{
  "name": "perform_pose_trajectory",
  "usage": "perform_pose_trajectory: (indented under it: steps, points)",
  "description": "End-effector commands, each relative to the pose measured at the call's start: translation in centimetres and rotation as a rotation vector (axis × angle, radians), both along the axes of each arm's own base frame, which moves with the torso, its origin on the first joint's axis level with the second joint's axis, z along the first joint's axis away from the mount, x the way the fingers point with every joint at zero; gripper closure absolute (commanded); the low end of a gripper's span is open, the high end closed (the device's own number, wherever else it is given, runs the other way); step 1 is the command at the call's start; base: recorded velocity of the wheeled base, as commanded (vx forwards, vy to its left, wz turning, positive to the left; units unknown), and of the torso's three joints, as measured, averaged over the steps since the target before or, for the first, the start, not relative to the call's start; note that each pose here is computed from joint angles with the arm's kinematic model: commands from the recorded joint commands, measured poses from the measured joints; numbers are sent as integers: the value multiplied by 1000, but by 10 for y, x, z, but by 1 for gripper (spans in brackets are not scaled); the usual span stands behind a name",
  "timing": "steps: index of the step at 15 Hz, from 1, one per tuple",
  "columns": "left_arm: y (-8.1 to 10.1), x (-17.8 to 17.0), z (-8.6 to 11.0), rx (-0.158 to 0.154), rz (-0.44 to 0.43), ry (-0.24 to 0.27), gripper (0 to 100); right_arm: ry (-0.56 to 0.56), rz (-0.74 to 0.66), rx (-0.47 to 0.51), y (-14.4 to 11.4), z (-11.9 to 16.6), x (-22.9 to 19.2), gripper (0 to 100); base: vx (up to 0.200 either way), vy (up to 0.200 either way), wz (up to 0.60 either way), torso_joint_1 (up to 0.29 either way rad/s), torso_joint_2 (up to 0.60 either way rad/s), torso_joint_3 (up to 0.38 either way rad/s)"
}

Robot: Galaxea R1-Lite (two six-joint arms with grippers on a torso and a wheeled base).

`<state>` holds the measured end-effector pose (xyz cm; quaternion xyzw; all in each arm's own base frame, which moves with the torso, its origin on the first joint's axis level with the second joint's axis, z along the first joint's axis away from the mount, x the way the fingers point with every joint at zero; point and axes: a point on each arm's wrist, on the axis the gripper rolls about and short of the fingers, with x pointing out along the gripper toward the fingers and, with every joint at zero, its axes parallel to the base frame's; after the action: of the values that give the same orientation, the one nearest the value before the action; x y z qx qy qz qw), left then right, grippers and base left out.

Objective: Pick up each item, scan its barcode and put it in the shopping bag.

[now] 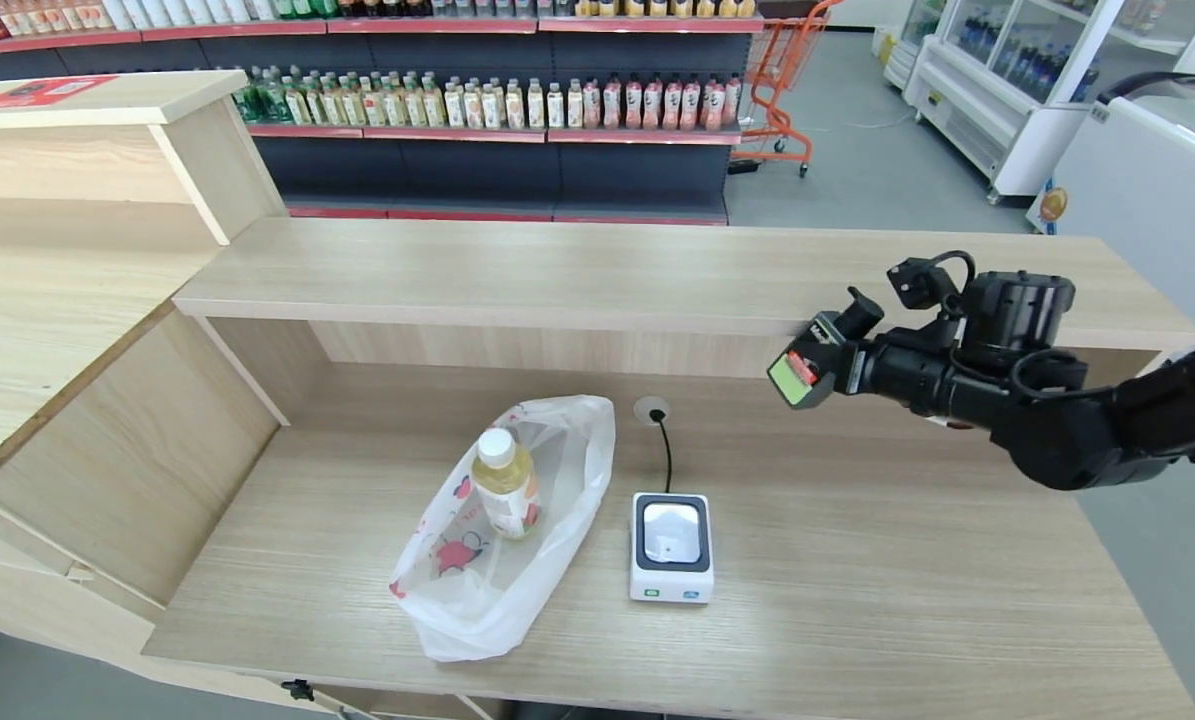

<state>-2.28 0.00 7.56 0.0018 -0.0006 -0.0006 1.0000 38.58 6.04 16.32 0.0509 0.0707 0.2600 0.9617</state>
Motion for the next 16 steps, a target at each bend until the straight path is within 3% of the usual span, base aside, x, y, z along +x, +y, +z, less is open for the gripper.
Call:
perform_pose_trajectory:
  steps: [1,6,8,12,16]
  points:
    - [0,0,0,1,0,1,0,-28,29,47,-2,27,-25,100,0,200,0,22,17,-2]
    - [0,0,0,3,0,0,0,88,111,29,15,6,-50,100,0,200,0,-1,3,1]
    - [0,0,0,4,0,0,0,111,138,-29,20,-9,-57,100,0,200,0,-2,5,2]
    - [0,0,0,4,1,1,0,143,182,-99,26,-29,-72,100,0,0,0,0,0,0]
    - [0,0,0,4,1,1,0,121,356,-188,44,-47,-78,100,0,0,0,0,0,0]
